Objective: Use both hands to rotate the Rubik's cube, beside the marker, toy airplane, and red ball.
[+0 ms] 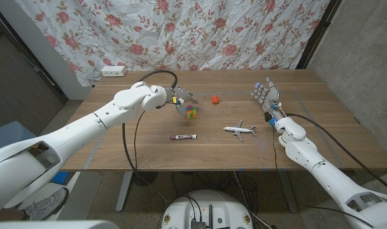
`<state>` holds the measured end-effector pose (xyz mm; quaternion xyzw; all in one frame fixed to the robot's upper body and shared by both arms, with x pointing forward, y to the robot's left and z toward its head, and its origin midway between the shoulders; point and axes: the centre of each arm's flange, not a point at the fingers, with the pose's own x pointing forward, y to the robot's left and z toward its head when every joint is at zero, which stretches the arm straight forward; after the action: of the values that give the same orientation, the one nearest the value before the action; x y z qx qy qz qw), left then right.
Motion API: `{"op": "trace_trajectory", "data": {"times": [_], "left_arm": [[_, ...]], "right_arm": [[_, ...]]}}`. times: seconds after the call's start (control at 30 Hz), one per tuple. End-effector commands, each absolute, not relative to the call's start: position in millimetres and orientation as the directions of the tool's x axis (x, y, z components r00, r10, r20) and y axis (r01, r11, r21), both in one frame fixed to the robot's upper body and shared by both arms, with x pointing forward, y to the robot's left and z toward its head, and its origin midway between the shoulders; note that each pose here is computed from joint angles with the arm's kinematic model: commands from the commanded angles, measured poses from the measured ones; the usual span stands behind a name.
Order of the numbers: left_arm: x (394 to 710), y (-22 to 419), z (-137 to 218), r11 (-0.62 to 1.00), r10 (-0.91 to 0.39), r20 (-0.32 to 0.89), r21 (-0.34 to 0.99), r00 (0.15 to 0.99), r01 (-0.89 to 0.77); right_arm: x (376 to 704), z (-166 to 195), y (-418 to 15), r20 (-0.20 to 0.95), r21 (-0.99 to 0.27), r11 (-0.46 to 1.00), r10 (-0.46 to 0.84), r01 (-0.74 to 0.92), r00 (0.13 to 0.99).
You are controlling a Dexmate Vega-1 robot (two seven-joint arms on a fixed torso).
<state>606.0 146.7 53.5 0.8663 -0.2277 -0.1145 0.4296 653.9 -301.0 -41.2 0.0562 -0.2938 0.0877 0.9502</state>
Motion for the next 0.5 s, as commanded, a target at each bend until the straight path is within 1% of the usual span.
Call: {"op": "trace_trajectory", "data": {"times": [0.03, 0.33, 0.5], "left_arm": [[610.3, 145.2, 47.7, -0.529, -0.488, 0.005, 0.793, 0.873, -0.301], [611.3, 145.2, 47.3, -0.501, -0.513, 0.028, 0.802, 0.858, -0.326], [612.3, 144.3, 47.4, -0.504, -0.514, 0.020, 0.802, 0.858, -0.321]], "right_arm": [[653.7, -44.0, -300.6, 0.564, 0.064, 0.978, 0.128, -0.198, 0.816], [656.1, -44.3, -299.1, 0.559, 0.065, 0.977, 0.132, -0.202, 0.819], [657.6, -44.4, -299.1, 0.558, 0.070, 0.978, 0.127, -0.199, 0.820]]}}
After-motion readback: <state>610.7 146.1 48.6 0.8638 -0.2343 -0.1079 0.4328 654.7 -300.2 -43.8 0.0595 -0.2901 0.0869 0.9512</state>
